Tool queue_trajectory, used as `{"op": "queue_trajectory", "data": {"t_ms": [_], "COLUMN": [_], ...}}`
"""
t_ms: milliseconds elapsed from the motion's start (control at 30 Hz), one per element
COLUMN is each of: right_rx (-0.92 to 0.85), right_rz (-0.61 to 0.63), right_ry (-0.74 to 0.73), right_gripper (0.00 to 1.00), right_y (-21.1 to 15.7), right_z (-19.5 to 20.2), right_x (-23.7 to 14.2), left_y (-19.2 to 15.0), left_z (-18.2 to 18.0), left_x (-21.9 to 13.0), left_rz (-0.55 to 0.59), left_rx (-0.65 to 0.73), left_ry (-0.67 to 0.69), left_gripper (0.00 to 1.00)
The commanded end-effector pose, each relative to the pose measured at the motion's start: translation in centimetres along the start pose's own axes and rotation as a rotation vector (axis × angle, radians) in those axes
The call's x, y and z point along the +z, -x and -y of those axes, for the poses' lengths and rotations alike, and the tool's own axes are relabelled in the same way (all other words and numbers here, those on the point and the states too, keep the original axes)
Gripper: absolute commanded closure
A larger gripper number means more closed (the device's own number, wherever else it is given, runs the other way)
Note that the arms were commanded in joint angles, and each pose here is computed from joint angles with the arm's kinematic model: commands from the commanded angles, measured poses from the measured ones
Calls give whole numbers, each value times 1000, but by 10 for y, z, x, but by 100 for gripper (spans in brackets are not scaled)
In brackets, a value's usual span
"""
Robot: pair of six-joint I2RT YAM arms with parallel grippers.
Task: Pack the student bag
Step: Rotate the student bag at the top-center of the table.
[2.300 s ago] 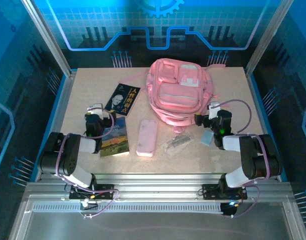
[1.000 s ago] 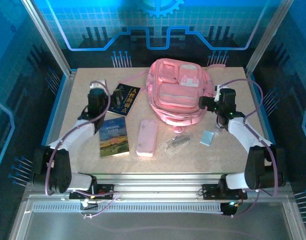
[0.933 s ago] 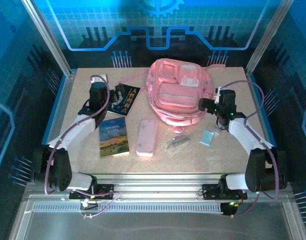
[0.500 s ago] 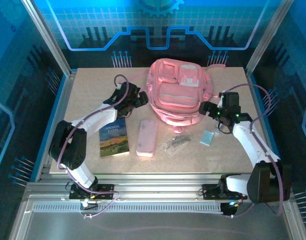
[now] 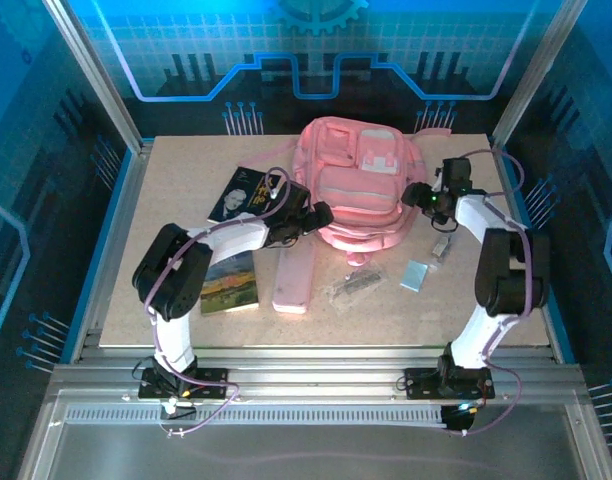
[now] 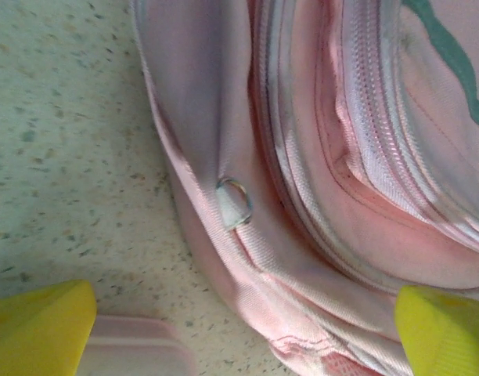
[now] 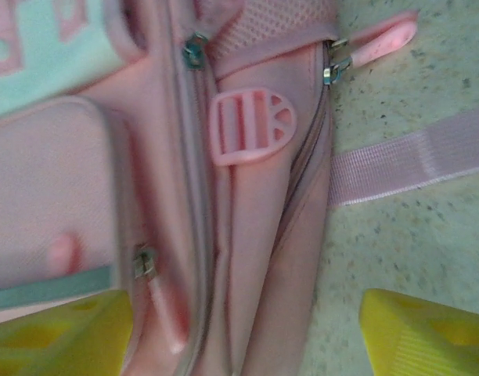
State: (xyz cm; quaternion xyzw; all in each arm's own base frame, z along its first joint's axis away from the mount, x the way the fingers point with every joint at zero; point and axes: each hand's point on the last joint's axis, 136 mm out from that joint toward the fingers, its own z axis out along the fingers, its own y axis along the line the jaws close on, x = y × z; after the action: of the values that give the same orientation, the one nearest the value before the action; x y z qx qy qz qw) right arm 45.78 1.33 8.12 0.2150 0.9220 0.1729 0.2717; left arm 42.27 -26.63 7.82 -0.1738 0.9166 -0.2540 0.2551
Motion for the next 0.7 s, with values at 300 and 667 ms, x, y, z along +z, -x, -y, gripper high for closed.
{"op": "queue_trajectory", "data": {"t_ms": [300, 667], "right_rx": [156, 107], "right_rz": [-46, -94], "right_ry": [297, 327], "right_gripper": [100, 100], "right_y": [-12, -90], "right_z": [-37, -70], "right_x": [11, -34], "left_y": [26, 87], "left_z": [38, 72], "left_x": [24, 65], "left_rz": [12, 136], "left_rx": [143, 224], "left_ry": [-48, -64], "left_gripper": [8, 6]}}
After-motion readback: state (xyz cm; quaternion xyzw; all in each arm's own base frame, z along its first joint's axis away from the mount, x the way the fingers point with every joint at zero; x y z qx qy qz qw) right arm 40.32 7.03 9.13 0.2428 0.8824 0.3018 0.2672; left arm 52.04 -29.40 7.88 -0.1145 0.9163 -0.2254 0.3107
